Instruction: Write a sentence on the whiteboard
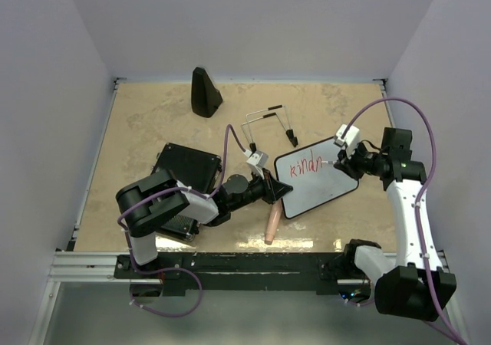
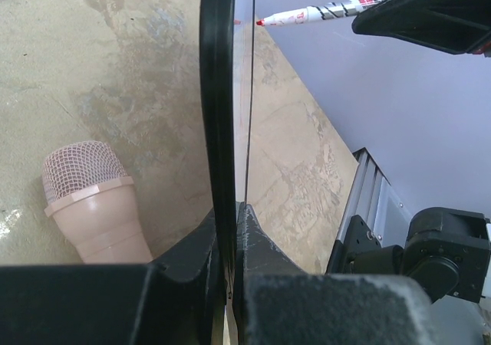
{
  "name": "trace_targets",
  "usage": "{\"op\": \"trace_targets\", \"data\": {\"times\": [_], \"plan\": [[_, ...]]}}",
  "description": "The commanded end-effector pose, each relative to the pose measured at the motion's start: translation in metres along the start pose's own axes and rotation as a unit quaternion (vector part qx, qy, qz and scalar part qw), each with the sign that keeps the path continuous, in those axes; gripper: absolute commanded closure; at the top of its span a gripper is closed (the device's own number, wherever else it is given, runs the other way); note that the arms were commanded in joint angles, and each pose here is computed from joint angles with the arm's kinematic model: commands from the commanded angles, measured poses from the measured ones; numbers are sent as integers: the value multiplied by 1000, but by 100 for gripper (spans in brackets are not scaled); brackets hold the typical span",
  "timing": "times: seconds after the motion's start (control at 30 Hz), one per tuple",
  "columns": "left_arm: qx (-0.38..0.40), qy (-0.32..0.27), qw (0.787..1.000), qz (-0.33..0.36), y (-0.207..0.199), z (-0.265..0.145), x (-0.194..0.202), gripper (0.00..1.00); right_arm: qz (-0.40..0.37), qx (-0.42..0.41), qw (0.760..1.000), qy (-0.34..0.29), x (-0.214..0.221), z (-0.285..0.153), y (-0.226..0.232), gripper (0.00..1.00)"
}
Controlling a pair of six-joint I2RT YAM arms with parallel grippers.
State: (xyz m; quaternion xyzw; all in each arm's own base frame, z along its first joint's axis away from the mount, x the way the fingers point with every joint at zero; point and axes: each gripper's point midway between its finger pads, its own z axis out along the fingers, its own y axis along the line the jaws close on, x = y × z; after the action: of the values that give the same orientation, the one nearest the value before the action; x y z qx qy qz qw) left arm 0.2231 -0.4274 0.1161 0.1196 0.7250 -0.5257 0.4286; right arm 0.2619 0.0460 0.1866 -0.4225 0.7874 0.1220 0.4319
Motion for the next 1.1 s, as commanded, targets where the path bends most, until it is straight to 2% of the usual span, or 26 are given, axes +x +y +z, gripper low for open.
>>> {"op": "trace_targets", "data": {"times": [0.0,0.6,1.07], "plan": [[23,1,999,27,-10,-4,1,100,-9,6,1000,-30,-19,-7,-6,100],[24,1,999,26,-10,-7,2,100,14,5,999,-34,-10,-2,-10,100],[22,1,999,28,-9,-6,2,100,28,2,1000,-9,7,7,-13,100]]}}
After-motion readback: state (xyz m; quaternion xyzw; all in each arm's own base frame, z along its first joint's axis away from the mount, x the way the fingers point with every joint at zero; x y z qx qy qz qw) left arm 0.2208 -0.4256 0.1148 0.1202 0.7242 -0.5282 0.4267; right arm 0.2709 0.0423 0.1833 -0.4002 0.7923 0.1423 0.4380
